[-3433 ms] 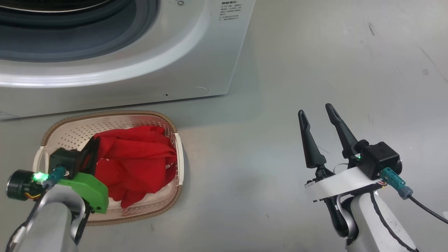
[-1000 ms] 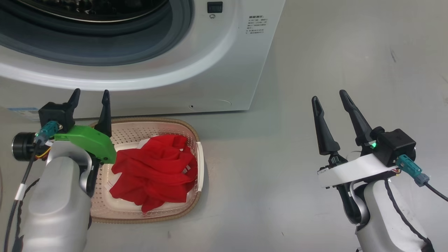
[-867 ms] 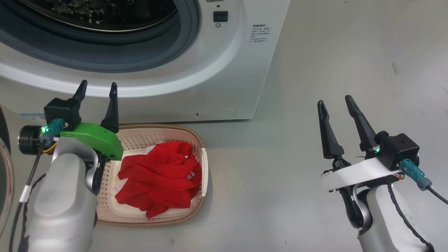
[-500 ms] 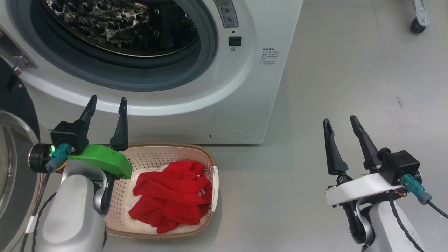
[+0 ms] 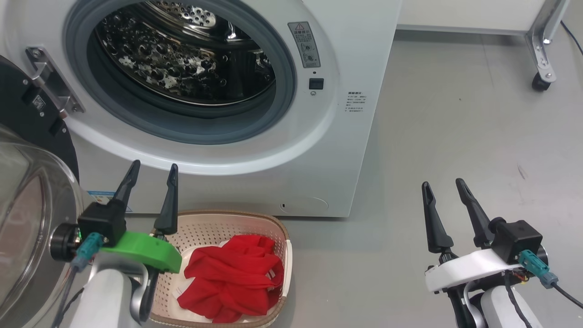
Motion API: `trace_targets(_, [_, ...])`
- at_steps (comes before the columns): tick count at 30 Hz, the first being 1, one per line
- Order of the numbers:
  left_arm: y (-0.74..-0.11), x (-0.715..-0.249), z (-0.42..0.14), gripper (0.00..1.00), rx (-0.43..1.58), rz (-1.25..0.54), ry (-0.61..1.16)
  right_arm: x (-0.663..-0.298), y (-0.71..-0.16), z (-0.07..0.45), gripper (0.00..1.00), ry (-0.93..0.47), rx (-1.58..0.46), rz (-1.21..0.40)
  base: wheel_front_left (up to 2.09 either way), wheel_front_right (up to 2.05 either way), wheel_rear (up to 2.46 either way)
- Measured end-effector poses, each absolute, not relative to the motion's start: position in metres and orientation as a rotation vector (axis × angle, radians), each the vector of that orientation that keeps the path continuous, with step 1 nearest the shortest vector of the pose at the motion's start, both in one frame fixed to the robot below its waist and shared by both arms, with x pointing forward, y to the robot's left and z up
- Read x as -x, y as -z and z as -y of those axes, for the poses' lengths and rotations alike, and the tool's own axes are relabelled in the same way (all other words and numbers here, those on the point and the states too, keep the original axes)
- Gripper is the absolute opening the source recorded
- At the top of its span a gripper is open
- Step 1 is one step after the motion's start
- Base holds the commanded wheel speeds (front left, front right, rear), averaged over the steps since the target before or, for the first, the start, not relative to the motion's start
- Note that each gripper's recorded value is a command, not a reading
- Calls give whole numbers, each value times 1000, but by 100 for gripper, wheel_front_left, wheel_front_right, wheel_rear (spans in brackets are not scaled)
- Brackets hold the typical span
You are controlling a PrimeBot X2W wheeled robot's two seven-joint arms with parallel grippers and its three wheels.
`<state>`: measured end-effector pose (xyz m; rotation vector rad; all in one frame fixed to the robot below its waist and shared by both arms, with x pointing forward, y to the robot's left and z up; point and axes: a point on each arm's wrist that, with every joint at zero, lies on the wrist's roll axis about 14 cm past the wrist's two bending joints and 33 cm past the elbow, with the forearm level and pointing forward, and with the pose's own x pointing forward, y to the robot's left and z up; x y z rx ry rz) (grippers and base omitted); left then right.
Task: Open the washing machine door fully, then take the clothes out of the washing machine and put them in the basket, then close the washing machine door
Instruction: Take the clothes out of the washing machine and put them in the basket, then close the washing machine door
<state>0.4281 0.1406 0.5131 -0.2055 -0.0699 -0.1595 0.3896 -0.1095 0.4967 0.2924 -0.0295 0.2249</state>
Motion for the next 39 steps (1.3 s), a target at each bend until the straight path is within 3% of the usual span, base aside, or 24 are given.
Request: trace_targets(39, [-526,-394,-130,100,185,127,196,-380,-505,110,100,-229,-305,56,0,0,0])
